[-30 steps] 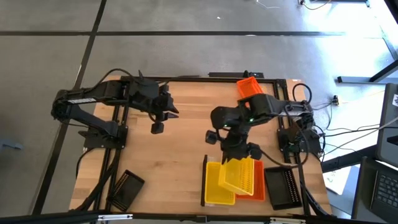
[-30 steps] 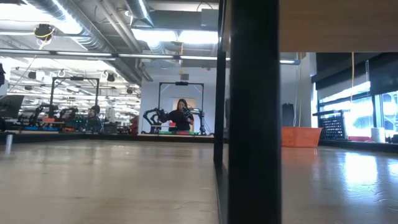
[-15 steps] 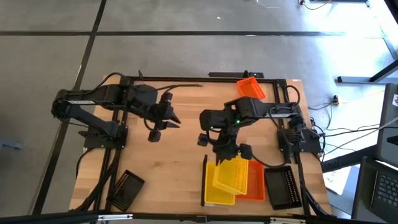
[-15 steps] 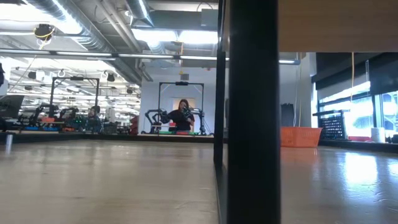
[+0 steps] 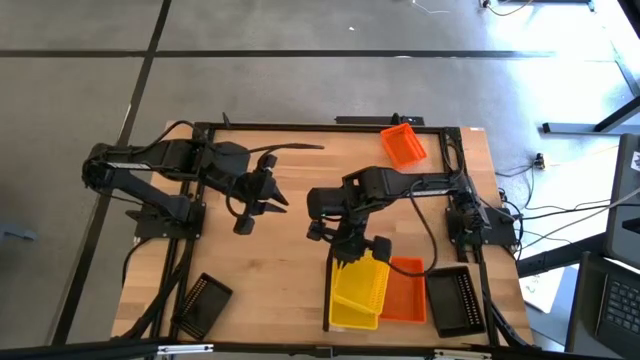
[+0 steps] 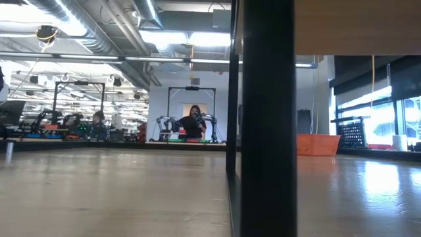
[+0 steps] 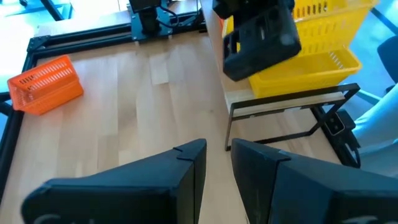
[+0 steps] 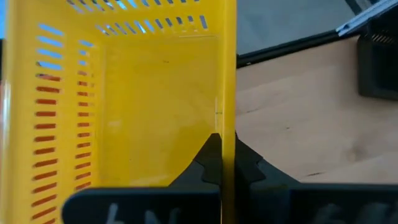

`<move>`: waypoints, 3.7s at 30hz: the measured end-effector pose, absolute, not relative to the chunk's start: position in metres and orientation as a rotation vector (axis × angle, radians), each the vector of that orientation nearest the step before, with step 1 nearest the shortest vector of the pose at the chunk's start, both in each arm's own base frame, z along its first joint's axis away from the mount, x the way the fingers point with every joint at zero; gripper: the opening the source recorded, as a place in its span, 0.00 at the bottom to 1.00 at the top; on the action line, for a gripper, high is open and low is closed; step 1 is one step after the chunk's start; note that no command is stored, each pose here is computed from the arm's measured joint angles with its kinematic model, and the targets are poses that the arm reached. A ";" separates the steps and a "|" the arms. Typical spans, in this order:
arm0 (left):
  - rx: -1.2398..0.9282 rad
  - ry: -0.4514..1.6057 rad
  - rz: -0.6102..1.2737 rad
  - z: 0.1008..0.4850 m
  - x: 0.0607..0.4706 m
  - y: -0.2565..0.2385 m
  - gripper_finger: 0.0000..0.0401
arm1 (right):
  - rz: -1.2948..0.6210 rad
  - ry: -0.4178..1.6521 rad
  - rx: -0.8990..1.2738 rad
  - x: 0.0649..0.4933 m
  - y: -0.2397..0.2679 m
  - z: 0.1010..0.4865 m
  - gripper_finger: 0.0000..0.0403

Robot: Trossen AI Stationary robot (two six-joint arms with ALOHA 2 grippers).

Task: Stack baskets on shelf by color
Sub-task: Stack the yellow bin on top of the yellow bin

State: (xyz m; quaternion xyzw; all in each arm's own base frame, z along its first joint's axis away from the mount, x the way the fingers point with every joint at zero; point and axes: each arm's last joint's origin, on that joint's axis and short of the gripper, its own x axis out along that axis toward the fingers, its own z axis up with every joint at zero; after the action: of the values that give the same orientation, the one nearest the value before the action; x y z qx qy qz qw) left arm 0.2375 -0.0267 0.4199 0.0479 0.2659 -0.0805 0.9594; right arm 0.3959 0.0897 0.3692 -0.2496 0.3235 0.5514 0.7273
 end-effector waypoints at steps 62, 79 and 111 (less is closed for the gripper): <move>0.098 0.543 -0.163 0.420 0.237 -0.027 0.17 | 1.198 0.709 -0.472 0.395 0.085 0.375 0.11; 0.096 0.543 -0.165 0.420 0.237 -0.027 0.17 | 0.958 0.769 -0.539 0.336 0.066 0.434 0.04; 0.131 0.348 -0.199 0.409 0.301 -0.044 0.00 | 0.458 0.697 -0.436 0.201 0.030 0.516 0.00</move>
State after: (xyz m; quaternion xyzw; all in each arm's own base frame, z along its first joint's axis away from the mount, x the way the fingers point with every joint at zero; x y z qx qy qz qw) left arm 0.3011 -0.0441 0.4094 0.0648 0.1729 -0.0986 0.9778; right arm 0.2007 0.0303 0.5162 -0.2099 0.3359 0.2206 0.8913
